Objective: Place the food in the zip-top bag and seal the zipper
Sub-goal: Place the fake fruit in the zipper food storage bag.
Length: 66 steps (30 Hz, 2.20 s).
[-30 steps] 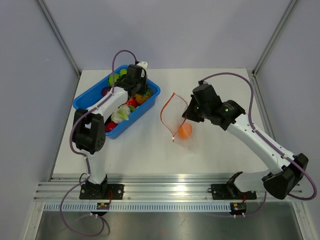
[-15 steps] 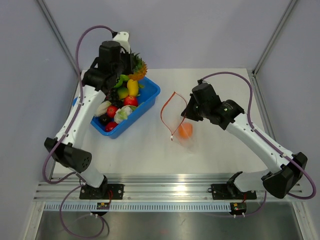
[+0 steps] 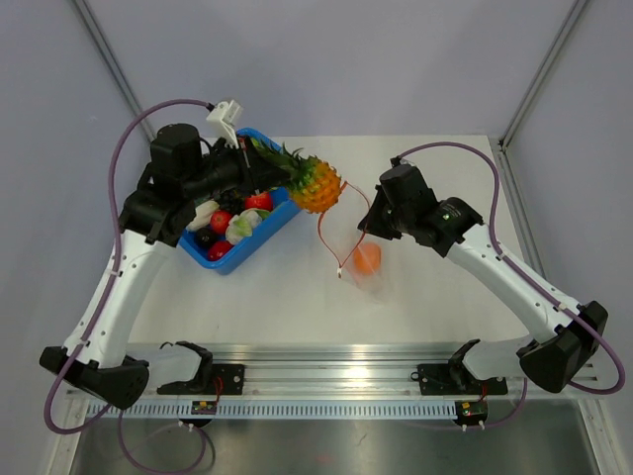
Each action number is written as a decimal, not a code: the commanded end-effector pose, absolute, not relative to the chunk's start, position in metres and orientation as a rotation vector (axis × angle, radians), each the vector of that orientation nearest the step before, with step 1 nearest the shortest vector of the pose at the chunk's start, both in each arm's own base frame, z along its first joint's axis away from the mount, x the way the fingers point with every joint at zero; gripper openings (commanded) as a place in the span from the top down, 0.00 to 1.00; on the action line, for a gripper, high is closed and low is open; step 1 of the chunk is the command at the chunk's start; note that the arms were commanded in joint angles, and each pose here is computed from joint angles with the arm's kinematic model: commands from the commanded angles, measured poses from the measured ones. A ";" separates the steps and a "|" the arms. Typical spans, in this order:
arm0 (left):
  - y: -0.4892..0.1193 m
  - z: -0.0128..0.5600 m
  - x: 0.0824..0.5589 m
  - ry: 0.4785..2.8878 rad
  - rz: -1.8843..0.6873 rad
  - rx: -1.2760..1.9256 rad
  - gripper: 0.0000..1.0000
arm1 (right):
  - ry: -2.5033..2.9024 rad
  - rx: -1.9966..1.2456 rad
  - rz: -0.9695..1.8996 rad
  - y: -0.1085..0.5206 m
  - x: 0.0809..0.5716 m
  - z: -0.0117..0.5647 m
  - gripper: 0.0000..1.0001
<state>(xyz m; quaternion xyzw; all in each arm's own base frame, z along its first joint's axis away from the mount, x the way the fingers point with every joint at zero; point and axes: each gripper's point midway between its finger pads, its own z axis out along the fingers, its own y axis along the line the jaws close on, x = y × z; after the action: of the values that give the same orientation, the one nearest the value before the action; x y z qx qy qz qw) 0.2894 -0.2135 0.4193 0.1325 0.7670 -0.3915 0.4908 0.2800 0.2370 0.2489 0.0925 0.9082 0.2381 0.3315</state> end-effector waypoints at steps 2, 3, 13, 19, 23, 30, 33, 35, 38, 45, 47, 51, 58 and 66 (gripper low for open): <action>-0.237 0.429 0.261 1.799 -1.253 0.327 1.00 | 2.324 0.243 0.641 0.239 0.284 0.259 1.00; -0.239 0.425 0.260 1.805 -1.273 0.327 1.00 | 2.324 0.245 0.642 0.238 0.283 0.259 1.00; -0.261 0.378 0.272 1.920 -1.337 0.277 1.00 | 2.326 0.243 0.661 0.240 0.281 0.261 1.00; -0.281 0.344 0.281 2.016 -1.254 0.273 1.00 | 2.316 0.246 0.682 0.241 0.280 0.267 1.00; -0.285 0.322 0.289 2.071 -1.167 0.299 1.00 | 2.295 0.253 0.685 0.236 0.277 0.274 1.00; -0.286 0.300 0.296 2.146 -1.106 0.342 1.00 | 2.283 0.250 0.695 0.237 0.278 0.278 1.00; -0.282 0.298 0.303 2.138 -1.041 0.351 1.00 | 2.286 0.249 0.707 0.239 0.278 0.278 1.00; -0.281 0.295 0.303 2.157 -1.017 0.380 1.00 | 2.269 0.250 0.725 0.241 0.279 0.283 1.00; -0.288 0.294 0.301 2.158 -1.053 0.412 1.00 | 2.254 0.246 0.774 0.249 0.281 0.289 1.00; -0.327 0.285 0.289 2.093 -1.125 0.398 1.00 | 2.261 0.241 0.811 0.259 0.285 0.286 1.00; -0.332 0.262 0.292 2.139 -1.054 0.390 0.97 | 2.255 0.240 0.825 0.260 0.284 0.289 1.00; -0.330 0.260 0.278 2.235 -1.014 0.500 0.29 | 2.251 0.246 0.815 0.256 0.282 0.291 1.00; -0.294 0.359 0.254 1.981 -0.954 0.572 0.20 | 2.246 0.269 0.794 0.249 0.280 0.286 1.00; -0.240 0.319 0.272 2.073 -0.717 0.291 0.36 | 2.245 0.267 0.798 0.249 0.278 0.287 1.00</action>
<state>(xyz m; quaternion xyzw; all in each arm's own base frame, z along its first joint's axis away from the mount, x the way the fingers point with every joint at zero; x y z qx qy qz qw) 0.2496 -0.2583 0.3626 0.1704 0.7962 -0.3514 0.4621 0.2769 0.2476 0.2631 0.0992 0.8929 0.2848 0.3344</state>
